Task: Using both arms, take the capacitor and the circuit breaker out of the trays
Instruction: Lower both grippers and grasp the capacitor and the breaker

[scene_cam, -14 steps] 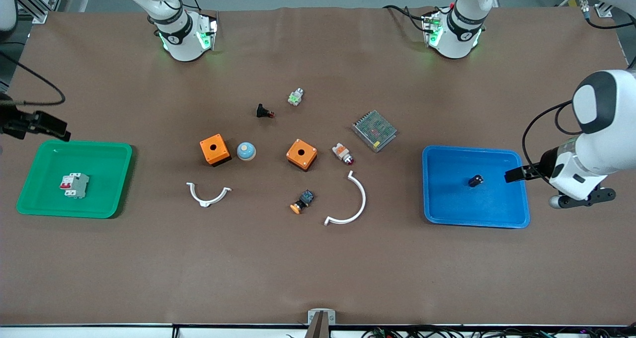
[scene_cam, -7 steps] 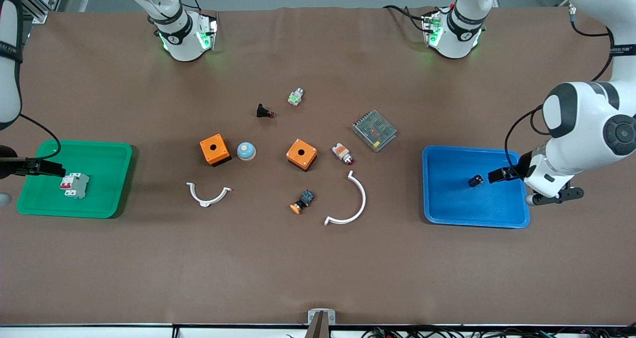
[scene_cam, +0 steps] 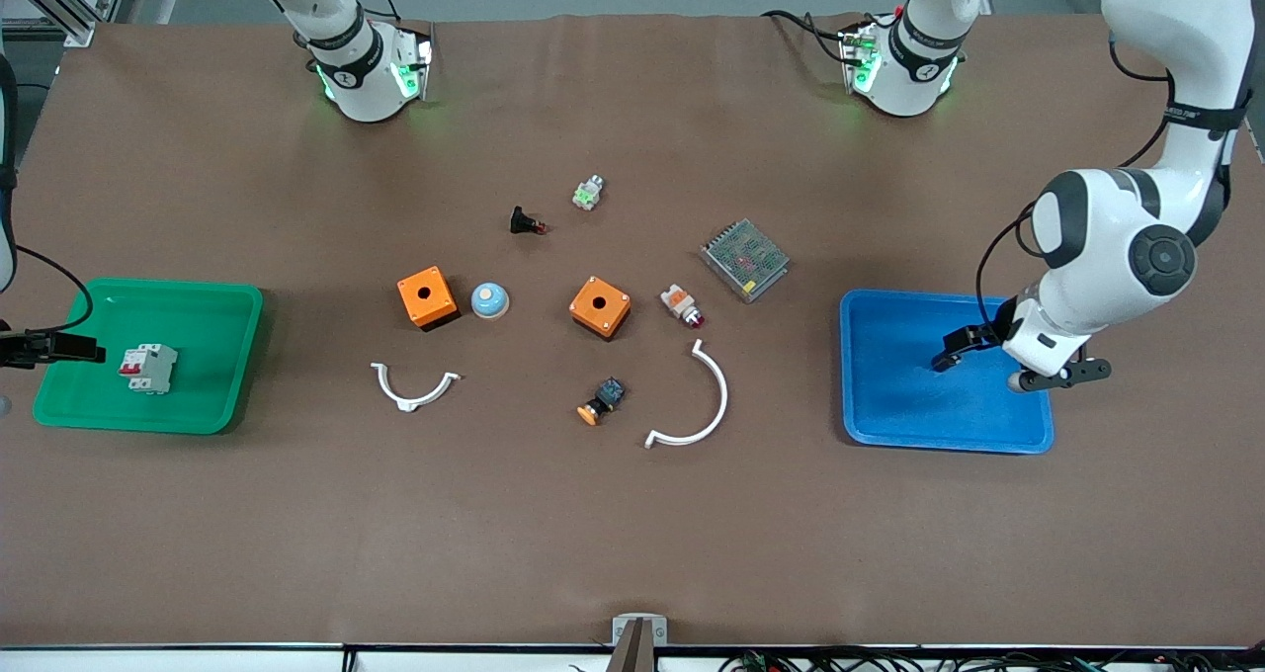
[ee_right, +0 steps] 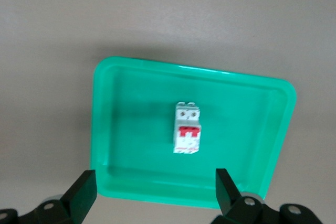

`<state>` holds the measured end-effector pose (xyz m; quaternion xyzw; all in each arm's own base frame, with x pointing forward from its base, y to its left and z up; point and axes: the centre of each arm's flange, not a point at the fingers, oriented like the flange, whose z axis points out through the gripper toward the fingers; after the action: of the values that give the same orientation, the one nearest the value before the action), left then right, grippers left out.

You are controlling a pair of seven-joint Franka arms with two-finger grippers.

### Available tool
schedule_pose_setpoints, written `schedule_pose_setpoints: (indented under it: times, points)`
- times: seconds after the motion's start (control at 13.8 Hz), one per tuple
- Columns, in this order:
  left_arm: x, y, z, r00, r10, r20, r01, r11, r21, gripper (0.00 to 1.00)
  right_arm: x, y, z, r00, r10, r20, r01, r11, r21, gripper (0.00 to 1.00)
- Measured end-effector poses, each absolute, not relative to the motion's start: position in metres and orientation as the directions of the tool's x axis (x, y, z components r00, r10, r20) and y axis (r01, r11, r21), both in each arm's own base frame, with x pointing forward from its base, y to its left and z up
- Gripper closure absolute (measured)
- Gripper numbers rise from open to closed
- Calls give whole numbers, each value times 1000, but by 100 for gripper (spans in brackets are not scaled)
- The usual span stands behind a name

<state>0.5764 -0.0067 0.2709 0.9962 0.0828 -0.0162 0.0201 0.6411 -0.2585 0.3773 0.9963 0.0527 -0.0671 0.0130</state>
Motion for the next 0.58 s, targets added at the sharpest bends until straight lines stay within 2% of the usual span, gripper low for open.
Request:
schedule_pose_setpoints:
  times: [0.22, 0.36, 0.58]
  points:
    - [565, -6, 253, 985, 167, -39, 168, -985, 37, 4, 639, -287, 345, 987, 113, -119, 116, -993, 20, 0]
    - [564, -6, 241, 985, 168, -39, 170, -985, 38, 16, 637, -303, 322, 988, 99, -115, 102, -995, 20, 0]
    - [563, -6, 223, 984, 170, -44, 172, -984, 40, 21, 636, -306, 292, 991, 101, -89, 104, -994, 30, 0]
